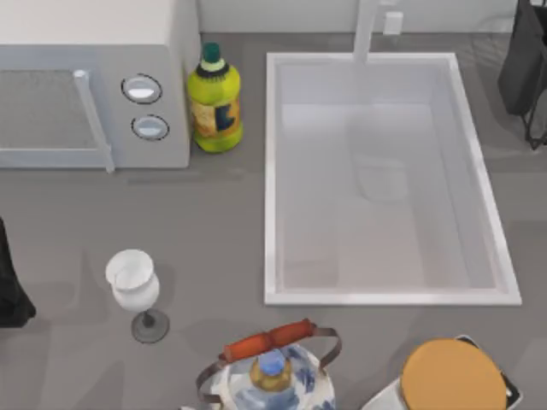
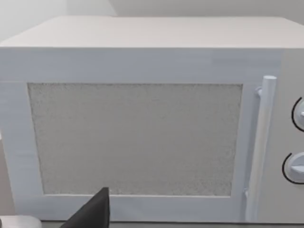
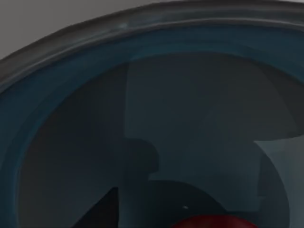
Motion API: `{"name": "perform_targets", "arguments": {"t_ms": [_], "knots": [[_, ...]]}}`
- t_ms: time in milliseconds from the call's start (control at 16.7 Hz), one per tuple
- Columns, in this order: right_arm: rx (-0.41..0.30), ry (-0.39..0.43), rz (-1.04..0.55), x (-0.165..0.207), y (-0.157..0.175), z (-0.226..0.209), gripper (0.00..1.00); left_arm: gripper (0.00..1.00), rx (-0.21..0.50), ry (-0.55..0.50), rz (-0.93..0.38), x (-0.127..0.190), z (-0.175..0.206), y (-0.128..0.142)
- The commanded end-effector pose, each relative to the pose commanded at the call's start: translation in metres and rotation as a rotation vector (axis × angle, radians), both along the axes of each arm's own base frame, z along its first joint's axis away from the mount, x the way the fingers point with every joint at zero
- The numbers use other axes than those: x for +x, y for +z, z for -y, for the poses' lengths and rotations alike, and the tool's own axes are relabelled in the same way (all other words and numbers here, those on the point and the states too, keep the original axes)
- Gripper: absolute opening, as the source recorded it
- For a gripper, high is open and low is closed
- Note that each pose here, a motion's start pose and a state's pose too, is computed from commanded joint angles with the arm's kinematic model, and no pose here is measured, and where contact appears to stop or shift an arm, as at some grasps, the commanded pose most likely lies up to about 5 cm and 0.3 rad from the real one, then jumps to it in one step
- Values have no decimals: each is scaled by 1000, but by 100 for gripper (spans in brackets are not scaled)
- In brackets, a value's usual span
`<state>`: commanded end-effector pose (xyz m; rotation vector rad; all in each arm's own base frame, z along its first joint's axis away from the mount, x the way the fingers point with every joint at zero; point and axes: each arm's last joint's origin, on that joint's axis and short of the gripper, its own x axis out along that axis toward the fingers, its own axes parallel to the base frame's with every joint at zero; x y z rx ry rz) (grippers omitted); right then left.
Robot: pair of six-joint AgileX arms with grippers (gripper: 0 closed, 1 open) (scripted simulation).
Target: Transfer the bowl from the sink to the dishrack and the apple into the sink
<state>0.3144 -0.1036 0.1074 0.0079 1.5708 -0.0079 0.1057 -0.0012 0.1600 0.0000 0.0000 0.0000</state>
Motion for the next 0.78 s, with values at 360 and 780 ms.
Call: {"name": "perform_targets", "arguments": {"t_ms": [360,780], "knots": [[0,0,0,0,0,0,70,100,0,0,0,0,0,0],[0,0,0,0,0,0,17,100,0,0,0,0,0,0]]}}
